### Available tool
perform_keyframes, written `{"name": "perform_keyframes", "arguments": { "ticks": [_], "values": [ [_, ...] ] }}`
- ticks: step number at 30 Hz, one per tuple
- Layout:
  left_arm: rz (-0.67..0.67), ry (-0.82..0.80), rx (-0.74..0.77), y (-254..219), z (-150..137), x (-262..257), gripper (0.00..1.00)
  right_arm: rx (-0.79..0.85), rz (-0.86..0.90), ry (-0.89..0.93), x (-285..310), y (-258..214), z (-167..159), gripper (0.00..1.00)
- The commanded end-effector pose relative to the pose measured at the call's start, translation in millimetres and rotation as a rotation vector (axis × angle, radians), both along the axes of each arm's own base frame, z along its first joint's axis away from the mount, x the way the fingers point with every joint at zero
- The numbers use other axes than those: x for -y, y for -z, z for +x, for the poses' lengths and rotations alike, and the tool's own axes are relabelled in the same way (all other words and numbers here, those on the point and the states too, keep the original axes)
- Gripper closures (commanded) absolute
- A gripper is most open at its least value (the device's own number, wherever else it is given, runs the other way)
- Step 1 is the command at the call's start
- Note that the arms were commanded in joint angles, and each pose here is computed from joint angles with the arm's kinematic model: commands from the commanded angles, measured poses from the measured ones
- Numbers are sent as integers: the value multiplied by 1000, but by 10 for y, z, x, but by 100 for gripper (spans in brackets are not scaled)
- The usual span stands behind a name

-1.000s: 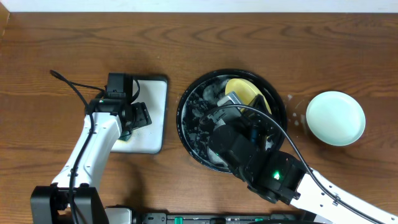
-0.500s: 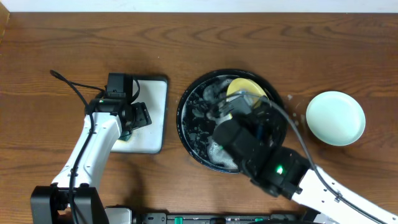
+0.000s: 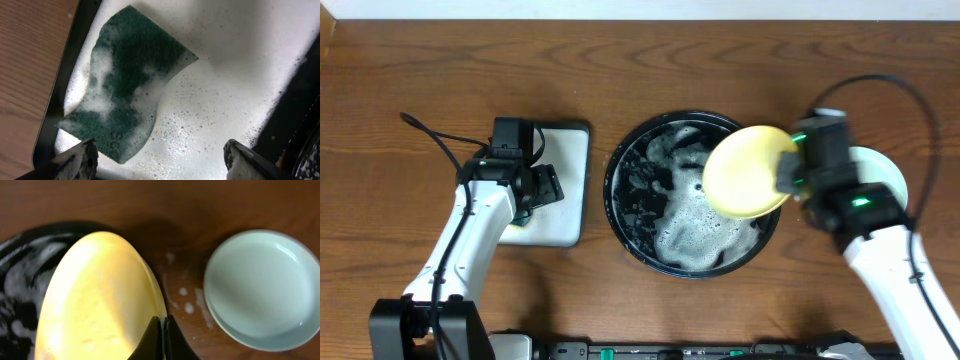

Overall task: Clean dirty plates on tray and stack at the side
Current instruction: 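Carry the yellow plate right and lower it onto the pale green plates, then open the right gripper and withdraw it from the stacked plates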

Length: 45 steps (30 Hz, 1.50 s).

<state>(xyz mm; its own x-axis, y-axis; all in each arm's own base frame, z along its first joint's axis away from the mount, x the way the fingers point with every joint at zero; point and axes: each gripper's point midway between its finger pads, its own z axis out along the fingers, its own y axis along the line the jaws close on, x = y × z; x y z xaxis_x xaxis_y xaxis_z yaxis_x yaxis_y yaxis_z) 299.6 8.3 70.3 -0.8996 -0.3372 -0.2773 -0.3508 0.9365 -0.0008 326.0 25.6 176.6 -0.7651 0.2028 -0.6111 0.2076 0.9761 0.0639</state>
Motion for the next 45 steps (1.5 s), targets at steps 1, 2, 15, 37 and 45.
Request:
{"name": "perform_keyframes", "arguments": {
  "ticks": [1, 2, 15, 37, 45],
  "values": [
    [-4, 4, 0, -9, -2, -1, 18, 19, 194, 74, 251, -91, 38, 99],
    [-4, 4, 0, -9, -1, -1, 18, 24, 197, 136, 461, -87, 32, 99],
    [-4, 4, 0, -9, -1, -1, 18, -67, 234, 649, 2068, 399, -376, 99],
    [-4, 4, 0, -9, -2, -1, 18, 210, 384, -246, 148, -699, -267, 49],
    [-4, 4, 0, -9, -1, -1, 18, 282, 368, -552, -671, -1049, -701, 45]
  ]
}}
